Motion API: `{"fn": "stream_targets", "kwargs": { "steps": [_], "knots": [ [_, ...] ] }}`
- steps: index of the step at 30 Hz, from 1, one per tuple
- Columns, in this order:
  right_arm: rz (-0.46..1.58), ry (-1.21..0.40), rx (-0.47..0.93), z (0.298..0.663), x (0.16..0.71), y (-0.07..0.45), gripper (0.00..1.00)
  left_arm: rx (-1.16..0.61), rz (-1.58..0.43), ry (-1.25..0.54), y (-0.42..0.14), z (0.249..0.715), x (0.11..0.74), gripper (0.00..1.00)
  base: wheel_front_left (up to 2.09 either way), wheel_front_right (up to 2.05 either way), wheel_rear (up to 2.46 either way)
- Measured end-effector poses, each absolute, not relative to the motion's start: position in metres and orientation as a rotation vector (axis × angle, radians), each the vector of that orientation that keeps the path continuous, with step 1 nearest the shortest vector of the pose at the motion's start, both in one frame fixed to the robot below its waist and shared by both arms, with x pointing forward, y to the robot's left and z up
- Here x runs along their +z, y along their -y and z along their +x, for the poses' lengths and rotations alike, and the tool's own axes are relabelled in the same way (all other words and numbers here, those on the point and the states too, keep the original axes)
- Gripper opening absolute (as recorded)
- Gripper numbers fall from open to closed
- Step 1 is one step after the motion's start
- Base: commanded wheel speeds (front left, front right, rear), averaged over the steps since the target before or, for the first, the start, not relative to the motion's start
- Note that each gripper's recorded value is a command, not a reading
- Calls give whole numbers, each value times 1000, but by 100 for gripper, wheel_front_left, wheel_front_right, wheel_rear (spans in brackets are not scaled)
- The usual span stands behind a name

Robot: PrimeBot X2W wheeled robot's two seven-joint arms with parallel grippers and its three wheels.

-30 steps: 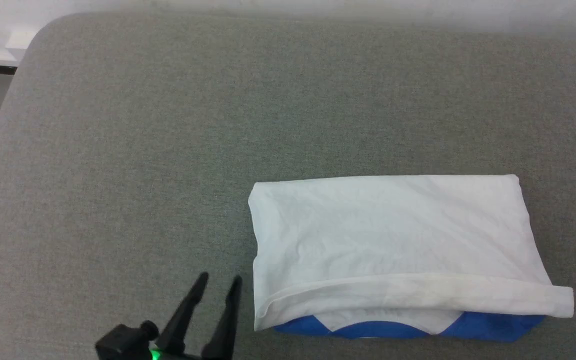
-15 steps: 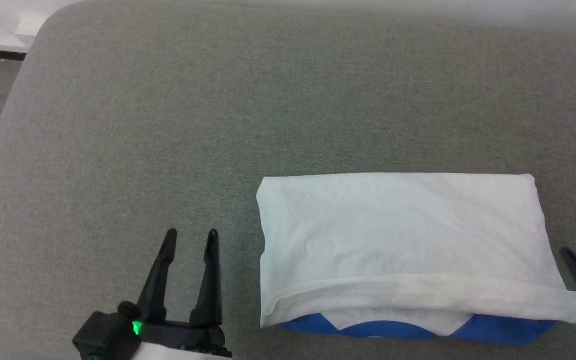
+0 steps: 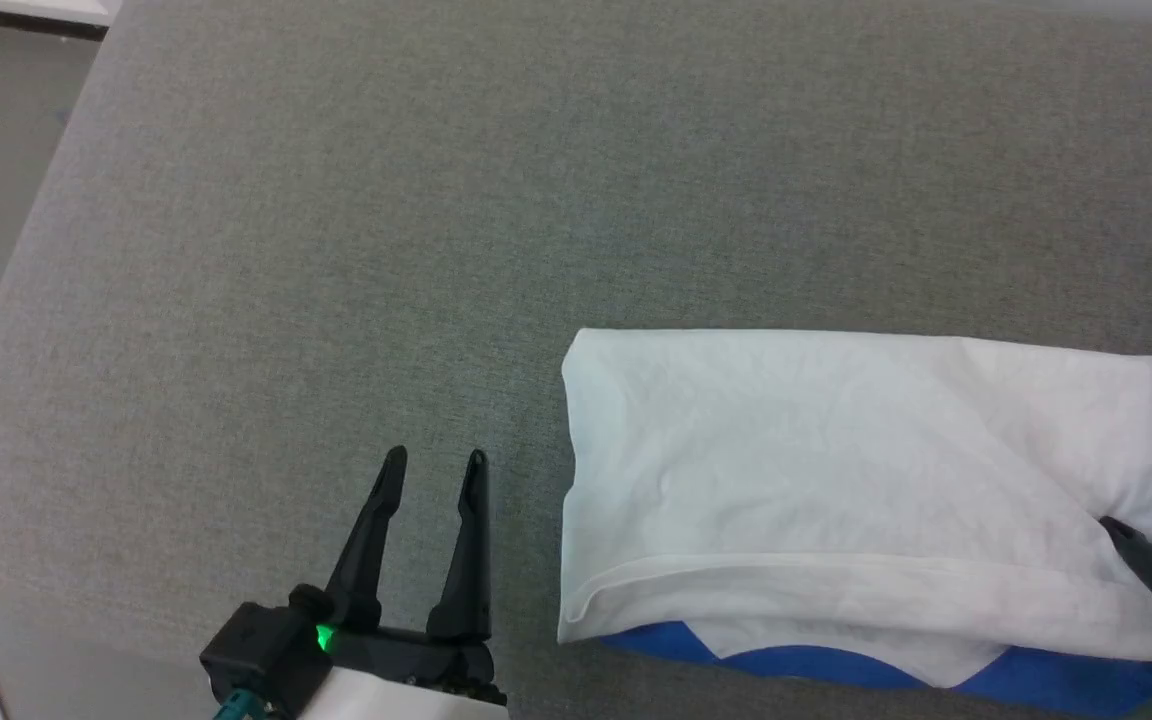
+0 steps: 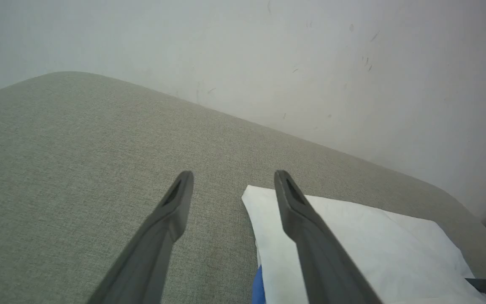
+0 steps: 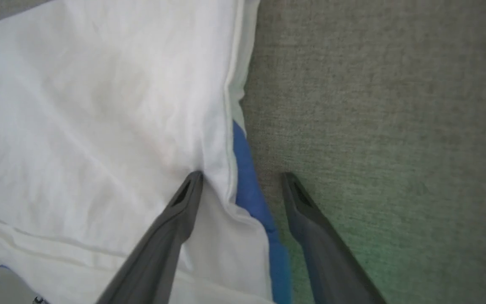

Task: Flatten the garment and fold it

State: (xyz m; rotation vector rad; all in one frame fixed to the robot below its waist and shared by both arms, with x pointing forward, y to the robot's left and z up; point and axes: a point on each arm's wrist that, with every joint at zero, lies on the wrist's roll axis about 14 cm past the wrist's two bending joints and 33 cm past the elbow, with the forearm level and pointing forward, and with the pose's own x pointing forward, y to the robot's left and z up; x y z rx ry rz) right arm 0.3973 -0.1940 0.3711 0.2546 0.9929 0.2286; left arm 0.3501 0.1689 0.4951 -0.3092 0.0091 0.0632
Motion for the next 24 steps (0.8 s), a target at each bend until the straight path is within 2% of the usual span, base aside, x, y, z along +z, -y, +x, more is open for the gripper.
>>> {"fn": "stream_targets", "kwargs": {
  "steps": [2,3,4,5,9,16,24],
  "knots": [
    [244,-1023,257,397,369,190,100,72,-307,-20,-171,350,491,100,0,0,0],
    [240,-1036,269,397,368,188,53,76,-306,-24,-172,349,490,100,0,0,0],
    [236,-1047,278,396,367,186,33,75,-307,-26,-172,349,489,100,0,0,0],
    [231,-1051,285,397,367,185,0,78,-308,-27,-172,349,489,100,0,0,0],
    [229,-1049,312,395,369,176,0,76,-312,-18,-173,348,491,100,0,0,0],
    [266,-934,238,403,377,184,0,60,-317,9,-171,350,498,100,0,0,0],
    [248,-779,17,420,398,253,0,31,-330,23,-166,353,502,100,0,0,0]
  ]
}}
